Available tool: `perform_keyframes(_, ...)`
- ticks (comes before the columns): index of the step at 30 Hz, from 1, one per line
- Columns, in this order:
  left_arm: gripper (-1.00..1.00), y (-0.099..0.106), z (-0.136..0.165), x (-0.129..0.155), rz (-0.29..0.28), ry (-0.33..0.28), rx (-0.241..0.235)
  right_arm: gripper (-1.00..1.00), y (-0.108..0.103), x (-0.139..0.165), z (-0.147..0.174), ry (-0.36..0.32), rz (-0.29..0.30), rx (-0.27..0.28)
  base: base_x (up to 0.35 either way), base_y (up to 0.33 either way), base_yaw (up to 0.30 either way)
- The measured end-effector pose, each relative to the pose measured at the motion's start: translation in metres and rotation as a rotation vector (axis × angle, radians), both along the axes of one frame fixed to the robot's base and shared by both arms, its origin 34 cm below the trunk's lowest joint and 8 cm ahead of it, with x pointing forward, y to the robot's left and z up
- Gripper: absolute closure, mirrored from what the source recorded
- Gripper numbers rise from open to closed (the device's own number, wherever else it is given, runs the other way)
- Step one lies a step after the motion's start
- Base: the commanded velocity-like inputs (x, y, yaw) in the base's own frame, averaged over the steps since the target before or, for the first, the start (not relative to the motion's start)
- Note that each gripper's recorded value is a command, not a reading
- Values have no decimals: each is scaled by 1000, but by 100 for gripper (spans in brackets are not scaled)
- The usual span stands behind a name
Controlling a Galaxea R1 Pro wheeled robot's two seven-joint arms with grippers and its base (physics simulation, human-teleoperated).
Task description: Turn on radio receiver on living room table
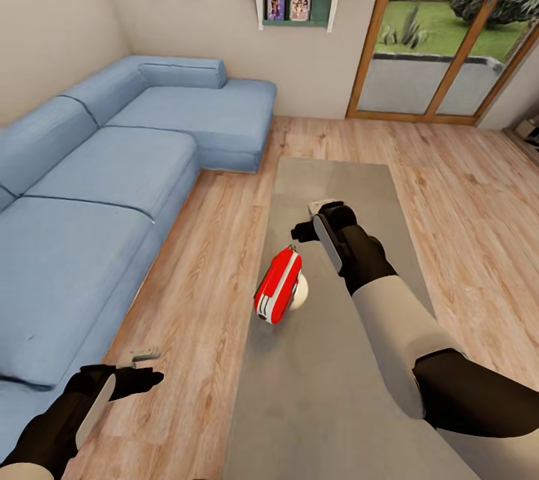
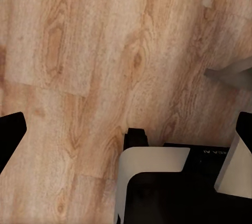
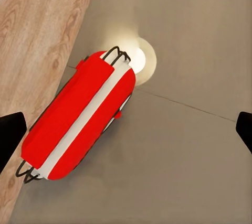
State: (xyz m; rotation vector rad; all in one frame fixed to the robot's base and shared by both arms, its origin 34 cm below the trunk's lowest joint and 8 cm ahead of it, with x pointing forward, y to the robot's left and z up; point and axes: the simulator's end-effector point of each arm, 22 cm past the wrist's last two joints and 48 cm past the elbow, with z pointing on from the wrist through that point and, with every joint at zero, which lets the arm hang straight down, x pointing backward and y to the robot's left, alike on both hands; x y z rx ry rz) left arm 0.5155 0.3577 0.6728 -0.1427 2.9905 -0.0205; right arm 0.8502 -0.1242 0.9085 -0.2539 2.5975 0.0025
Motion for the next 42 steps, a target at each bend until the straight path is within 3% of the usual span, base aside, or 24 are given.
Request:
perform_keyframes(13, -100, 0, 0, 1, 0, -2, -1, -100, 0, 0, 0, 2, -1, 1, 0, 0, 8)
perform_keyframes(26, -100, 0, 1, 2, 0, -5, -2, -100, 0, 0, 0, 1, 0, 2, 0, 0, 206)
perform_keyframes(42, -100, -1, 0, 2, -1, -5, -3, -100, 1, -1, -2, 4, 1, 8, 0, 0, 12)
